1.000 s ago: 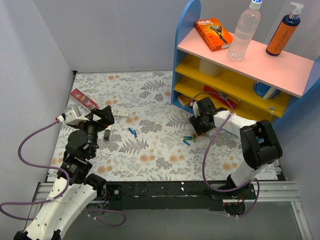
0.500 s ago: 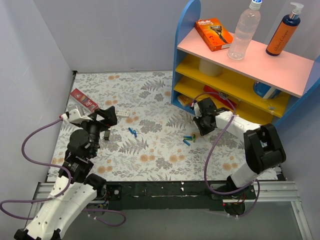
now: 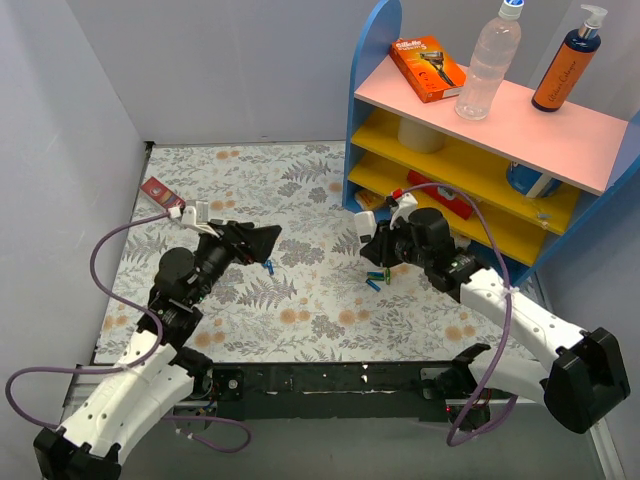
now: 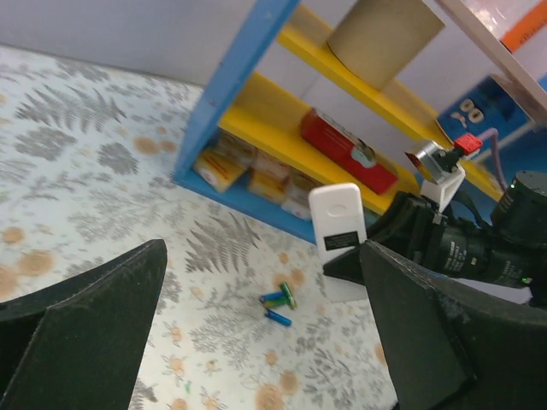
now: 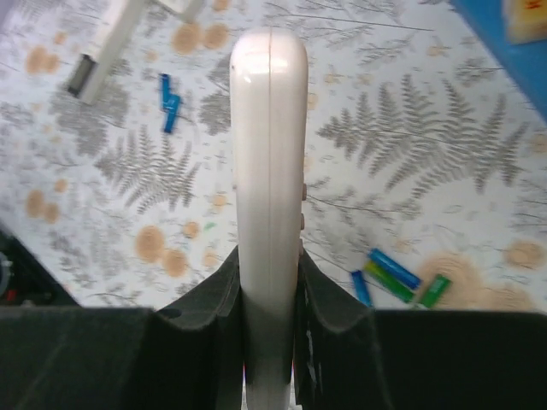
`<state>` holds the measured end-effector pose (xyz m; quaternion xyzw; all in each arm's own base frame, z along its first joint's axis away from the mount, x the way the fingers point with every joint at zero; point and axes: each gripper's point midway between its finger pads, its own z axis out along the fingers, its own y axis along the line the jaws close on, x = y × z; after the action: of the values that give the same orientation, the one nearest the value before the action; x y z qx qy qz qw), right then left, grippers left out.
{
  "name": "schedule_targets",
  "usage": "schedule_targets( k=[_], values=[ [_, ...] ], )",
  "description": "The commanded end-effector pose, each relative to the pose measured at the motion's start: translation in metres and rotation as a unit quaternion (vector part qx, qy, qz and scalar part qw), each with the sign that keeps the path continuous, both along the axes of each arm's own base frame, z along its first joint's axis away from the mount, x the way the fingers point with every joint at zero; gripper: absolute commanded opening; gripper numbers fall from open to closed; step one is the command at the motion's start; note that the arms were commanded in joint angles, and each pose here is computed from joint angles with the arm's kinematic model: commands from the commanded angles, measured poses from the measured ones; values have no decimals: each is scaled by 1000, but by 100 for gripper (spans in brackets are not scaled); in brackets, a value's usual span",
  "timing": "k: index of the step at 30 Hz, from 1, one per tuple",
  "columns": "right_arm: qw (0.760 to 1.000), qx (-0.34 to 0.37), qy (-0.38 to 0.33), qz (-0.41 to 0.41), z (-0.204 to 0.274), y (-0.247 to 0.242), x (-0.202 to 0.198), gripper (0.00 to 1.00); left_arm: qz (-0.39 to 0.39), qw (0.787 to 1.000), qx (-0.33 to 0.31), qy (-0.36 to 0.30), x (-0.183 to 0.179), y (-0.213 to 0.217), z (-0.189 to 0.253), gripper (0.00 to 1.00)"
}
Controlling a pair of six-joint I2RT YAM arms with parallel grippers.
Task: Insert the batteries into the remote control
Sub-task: Turn over the remote control.
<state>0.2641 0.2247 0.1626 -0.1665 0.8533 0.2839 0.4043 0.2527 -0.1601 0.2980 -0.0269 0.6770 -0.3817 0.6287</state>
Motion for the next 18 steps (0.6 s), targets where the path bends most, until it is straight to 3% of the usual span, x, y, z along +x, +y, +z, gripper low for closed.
schedule_targets(
  k=[1,6,18],
  values=[
    [984,175,-27,-20,56,42,-4,1,-107,993,-39,26,-12,-42,-4,98],
    [965,258,-25,-29,76,65,-14,2,-147,986,-29,80,-5,-72,-26,98],
    [940,337,10,-42,79,93,-32,3,-151,981,40,117,-16,-121,-71,98]
  ],
)
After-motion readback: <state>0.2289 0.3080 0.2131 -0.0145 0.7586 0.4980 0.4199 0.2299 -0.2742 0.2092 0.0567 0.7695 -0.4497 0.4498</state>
